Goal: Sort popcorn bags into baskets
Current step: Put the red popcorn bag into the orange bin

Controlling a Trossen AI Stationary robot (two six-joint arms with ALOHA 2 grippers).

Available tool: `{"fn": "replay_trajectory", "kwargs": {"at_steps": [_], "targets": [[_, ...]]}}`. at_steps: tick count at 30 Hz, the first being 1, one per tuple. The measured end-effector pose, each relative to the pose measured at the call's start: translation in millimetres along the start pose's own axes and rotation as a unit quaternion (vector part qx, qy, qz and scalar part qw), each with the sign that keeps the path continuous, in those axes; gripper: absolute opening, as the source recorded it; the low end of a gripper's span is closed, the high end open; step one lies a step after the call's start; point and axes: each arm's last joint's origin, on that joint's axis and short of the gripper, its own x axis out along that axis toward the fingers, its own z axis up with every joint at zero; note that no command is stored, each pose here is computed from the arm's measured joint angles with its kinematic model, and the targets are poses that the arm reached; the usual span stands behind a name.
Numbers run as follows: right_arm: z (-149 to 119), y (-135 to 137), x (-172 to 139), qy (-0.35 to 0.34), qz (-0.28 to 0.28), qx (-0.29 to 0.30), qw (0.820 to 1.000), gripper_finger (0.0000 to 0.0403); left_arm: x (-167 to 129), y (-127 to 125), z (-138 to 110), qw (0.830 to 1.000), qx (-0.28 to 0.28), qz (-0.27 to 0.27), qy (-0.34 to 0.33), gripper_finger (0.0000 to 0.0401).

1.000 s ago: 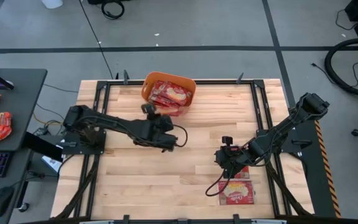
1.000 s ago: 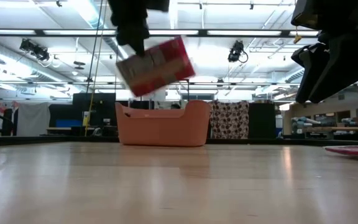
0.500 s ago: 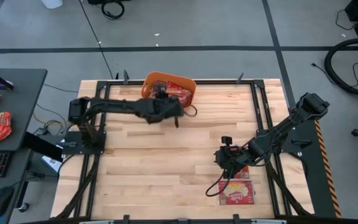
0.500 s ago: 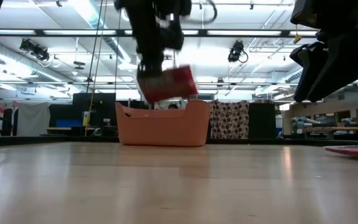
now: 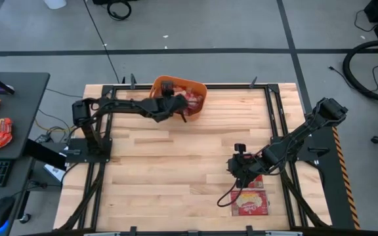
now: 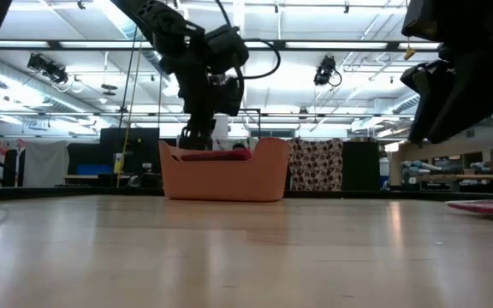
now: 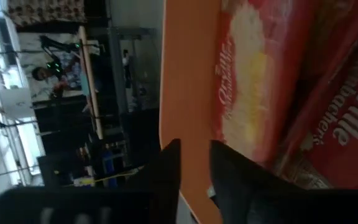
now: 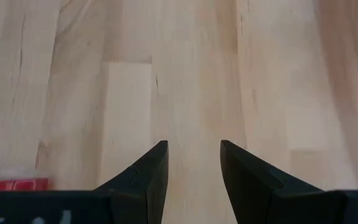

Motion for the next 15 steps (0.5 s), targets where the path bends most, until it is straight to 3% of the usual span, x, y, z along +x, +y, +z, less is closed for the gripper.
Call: {"fn": "replay_trajectory", "kwargs": {"at_steps": [4, 10, 13, 15], "targets": [[3.1, -4.0, -7.0, 0.075, 0.014, 0.049, 0.996, 0.015, -27.3, -2.3, 10.5, 0.999, 0.02, 0.007, -0.029, 0.0135], [-1.6, -4.8, -13.0, 0.208, -0.027, 0.077, 0.975, 0.015, -75.3, 0.4, 26.7, 0.996, 0.005, 0.001, -0.089, 0.0167], [-12.8, -3.5, 1.7, 0.297, -0.02, 0.081, 0.951, 0.015, -102.8, -0.8, 25.6, 0.988, -0.014, -0.064, -0.137, 0.0167], [-19.9, -1.8, 9.5, 0.352, -0.024, 0.07, 0.933, 0.015, -121.5, -3.9, 22.5, 0.97, -0.017, -0.157, -0.186, 0.0164]]}}
